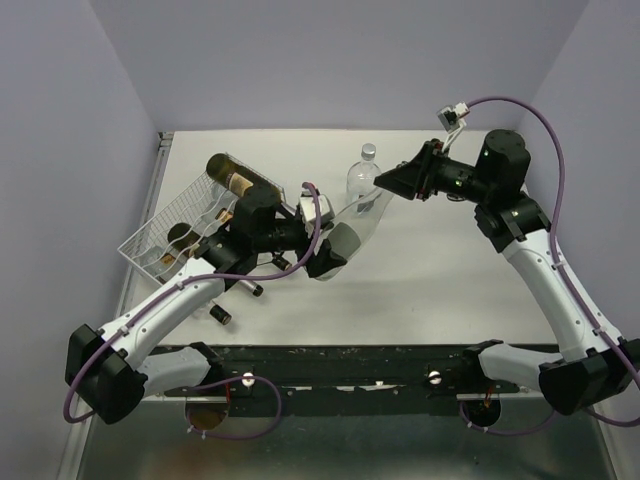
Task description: Put the wine bottle on the wine rack
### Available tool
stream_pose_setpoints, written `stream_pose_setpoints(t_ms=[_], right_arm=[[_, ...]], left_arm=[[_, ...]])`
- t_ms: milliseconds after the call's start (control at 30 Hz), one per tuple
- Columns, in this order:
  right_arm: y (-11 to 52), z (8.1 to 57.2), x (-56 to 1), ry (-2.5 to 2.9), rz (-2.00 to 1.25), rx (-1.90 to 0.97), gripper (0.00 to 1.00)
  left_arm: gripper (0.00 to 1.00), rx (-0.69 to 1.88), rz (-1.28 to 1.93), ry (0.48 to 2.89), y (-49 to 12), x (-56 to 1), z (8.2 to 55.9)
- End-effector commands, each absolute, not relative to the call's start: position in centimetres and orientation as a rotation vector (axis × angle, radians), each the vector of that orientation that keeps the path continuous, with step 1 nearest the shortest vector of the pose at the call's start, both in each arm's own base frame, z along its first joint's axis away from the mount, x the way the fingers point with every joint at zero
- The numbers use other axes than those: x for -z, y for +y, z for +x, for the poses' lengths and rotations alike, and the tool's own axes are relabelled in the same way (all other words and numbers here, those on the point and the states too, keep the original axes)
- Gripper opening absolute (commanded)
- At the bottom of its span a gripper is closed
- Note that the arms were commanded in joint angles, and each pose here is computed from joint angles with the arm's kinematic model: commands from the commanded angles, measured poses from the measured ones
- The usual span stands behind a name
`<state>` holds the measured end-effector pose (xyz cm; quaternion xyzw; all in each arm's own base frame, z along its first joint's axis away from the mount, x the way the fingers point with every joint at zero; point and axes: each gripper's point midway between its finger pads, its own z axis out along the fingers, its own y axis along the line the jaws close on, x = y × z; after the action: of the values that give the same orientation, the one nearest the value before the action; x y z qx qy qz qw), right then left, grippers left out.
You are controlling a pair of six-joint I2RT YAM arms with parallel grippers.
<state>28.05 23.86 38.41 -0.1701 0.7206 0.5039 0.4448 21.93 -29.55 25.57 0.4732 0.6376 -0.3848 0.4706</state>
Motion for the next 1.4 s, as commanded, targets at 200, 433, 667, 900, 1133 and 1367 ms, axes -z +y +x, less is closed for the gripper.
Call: stream_pose_setpoints(t_ms=[200, 433, 667, 900, 1133, 1367], right_arm=[[25.1, 19.5, -46.7, 1.38, -0.714, -1.507, 0.01], [25.3, 16.9, -46.4, 1.26, -0.862, -1.518, 0.01], [25.3, 15.3, -45.6, 1.208, -0.946, -1.54, 0.01], [25.1, 15.7, -45.1, 1.241, -0.926, -1.501, 0.01], [24.2, 19.6, -42.4, 1.537, -0.735, -1.28, 0.91], [21.6, 21.3, -44.2, 1.583, -0.551, -1.07, 0.96]], left_arm=[[0.99, 0.998, 1.169, 1.562, -31.0, -24.7, 22.5], [0.99, 0.954, 1.144, 1.556, -31.0, -25.0, 23.5], [0.99, 1.02, 1.159, 1.518, -32.0, -25.7, 23.3], [0.11, 0.986, 1.191, 1.489, -31.9, -26.4, 23.5], [0.0, 0.785, 1.252, 1.343, -30.3, -28.4, 24.1], [0.0, 0.504, 1.405, 1.162, -28.0, -30.2, 24.3]])
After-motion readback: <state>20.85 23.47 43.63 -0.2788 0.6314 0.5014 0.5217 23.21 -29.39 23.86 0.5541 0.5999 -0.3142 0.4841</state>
